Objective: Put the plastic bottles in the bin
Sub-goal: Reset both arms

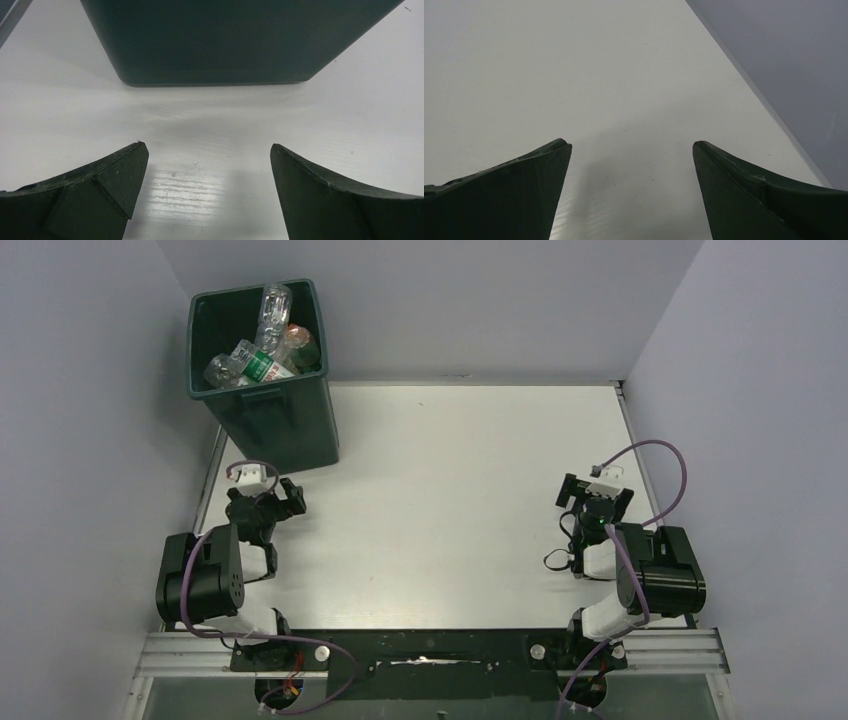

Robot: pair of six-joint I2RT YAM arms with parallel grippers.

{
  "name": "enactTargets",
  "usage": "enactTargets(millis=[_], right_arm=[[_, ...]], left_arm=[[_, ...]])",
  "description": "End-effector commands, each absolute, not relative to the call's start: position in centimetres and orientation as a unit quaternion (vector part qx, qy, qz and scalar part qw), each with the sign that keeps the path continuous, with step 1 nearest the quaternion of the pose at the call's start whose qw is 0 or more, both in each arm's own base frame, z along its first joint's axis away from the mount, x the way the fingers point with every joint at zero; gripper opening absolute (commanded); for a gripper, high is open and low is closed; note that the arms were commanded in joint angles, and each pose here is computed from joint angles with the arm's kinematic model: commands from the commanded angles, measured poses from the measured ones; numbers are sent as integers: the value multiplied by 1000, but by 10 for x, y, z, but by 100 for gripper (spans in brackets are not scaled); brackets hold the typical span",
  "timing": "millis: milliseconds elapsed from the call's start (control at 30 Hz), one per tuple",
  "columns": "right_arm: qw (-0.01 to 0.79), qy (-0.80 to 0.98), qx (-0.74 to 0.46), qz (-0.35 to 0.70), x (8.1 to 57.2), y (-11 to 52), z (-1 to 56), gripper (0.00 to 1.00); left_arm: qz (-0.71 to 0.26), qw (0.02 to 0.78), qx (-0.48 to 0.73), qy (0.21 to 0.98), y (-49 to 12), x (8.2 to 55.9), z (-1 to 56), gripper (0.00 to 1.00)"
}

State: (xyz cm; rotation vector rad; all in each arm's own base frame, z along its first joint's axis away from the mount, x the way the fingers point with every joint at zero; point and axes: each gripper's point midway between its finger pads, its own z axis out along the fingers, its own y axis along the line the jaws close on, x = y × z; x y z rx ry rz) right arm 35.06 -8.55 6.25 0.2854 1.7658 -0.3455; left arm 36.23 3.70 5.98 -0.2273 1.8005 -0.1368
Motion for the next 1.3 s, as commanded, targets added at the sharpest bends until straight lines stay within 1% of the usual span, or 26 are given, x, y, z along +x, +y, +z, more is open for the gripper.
enactTargets(millis=[0,167,233,300,500,700,933,1267], right_arm=[[656,729,124,-153,360,-89,91,98],[656,729,124,-152,360,-89,91,98],[656,729,123,-152,360,-89,91,98],[656,729,124,-152,360,-89,91,97],[656,729,124,-152,360,-89,91,98],[656,730,122,-149,361,-88,91,98],[656,730,122,-149,361,-88,91,98],[655,731,122,-148,361,-88,90,98]], left_arm=[[-46,662,-91,743,44,377,90,96],[-17,690,-101,717,45,360,97,96],[-1,693,-119,711,45,351,90,96],[-3,707,-117,697,47,351,95,95],[7,668,-104,736,41,368,79,95],[6,677,-99,729,40,368,83,96],[24,661,-78,746,30,377,77,96],[27,663,-74,744,27,376,78,96]])
